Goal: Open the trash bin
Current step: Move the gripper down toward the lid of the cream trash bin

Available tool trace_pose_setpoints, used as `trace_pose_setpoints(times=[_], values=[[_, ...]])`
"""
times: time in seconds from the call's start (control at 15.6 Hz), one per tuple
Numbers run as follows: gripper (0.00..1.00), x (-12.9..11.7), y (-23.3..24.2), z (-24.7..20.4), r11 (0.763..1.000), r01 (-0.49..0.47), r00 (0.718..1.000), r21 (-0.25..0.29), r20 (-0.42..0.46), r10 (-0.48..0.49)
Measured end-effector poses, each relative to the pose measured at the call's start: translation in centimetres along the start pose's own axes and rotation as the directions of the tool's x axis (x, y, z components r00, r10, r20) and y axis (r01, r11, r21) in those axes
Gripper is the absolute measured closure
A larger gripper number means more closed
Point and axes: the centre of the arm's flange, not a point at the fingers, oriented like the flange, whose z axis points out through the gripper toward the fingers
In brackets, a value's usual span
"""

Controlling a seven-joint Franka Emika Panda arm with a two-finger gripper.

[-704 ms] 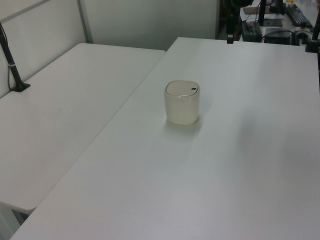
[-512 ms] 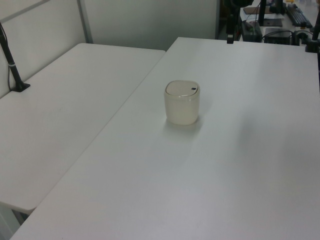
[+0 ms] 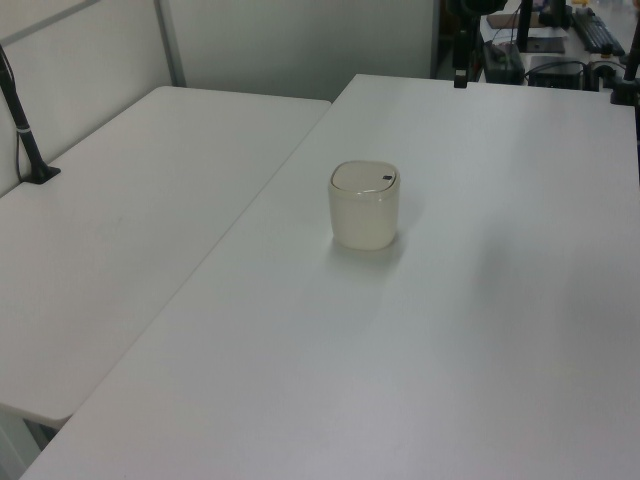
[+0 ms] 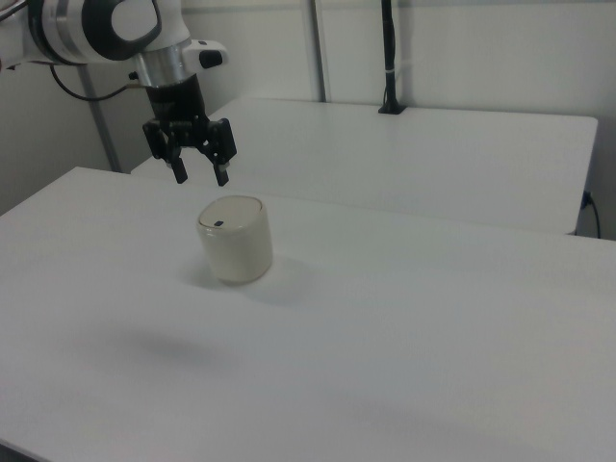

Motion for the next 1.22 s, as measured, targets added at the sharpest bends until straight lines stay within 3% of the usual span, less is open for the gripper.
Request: trace_pose_setpoints(times=[0.26, 0.51, 0.9, 1.22], values=[[0.58, 0.1, 0.0, 0.1, 1.0, 0.0, 1.0, 0.0, 0.002, 0.0], [0.97, 0.4, -0.2, 0.9, 1.0, 0.004, 1.0, 0.001, 0.015, -0.004], [0.98, 3.4, -2.1, 3.5, 0.999, 0.036, 0.998, 0.002, -0.05, -0.036], [0.97, 7.4, -5.4, 7.4, 0.997, 0.061, 0.986, 0.055, -0.157, -0.052]])
